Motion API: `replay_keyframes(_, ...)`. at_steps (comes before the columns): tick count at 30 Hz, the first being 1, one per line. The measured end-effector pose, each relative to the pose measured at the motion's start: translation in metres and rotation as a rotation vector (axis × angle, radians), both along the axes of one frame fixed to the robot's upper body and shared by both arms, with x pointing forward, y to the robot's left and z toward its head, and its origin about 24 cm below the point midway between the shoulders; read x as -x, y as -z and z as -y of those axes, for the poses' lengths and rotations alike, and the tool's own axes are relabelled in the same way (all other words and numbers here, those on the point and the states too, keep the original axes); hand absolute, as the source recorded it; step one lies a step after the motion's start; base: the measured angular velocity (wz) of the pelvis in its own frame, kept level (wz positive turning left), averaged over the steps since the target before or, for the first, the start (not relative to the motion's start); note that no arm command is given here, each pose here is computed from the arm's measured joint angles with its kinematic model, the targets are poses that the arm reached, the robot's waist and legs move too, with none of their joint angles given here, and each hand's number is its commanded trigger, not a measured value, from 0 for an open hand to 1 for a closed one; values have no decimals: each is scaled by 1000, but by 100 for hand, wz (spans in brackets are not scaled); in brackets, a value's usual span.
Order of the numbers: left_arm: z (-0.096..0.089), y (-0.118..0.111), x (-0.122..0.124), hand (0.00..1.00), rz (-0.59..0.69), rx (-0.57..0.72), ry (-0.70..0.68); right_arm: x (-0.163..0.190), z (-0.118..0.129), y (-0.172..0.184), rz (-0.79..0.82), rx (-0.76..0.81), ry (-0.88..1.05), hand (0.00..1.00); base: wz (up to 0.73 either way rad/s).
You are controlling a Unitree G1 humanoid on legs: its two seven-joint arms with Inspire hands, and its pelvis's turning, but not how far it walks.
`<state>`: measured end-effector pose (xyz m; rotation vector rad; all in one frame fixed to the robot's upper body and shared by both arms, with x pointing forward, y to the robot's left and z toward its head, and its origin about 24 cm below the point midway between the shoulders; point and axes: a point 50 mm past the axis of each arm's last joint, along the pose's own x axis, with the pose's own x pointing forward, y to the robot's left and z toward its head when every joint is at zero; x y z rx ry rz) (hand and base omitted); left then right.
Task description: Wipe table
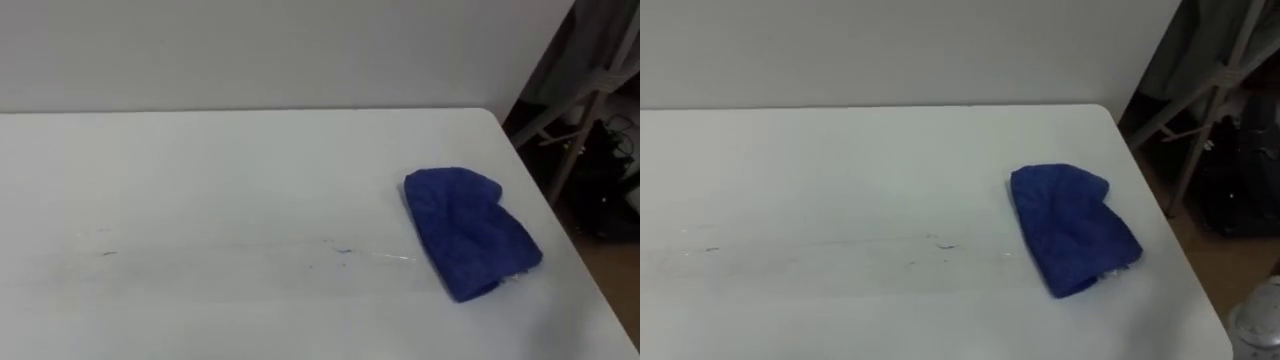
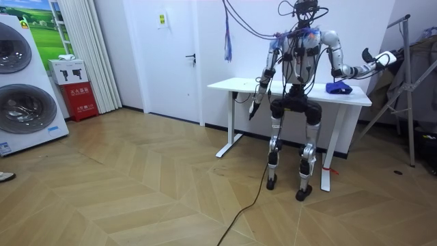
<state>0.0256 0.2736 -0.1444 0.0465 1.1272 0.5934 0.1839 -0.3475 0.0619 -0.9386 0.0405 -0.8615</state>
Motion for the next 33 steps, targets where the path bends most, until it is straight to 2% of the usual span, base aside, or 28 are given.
replay_keyframes(5,-3,-1,1,0,4,0,-24,4,9,3,7,-39,58,0,0)
replay_keyframes(8,-9,-3,3,0,6,-12,-45,15,23,21,-17,-121,152,0,0)
replay_keyframes(14,-13,-2,11,0,-17,-9,-91,50,37,76,-112,-410,359,0,0)
replay_keyframes(19,-17,-4,15,0,-22,-8,-139,99,42,120,-183,-651,591,0,0)
replay_keyframes(25,-16,-2,23,0,-53,-2,-156,181,20,169,-394,-872,877,0,0)
replay_keyframes(28,-15,-2,25,0,-66,5,-158,211,6,180,-488,-939,954,0,0)
replay_keyframes(33,-14,-1,22,0,-73,15,-141,229,-15,193,-641,-1019,936,0,1)
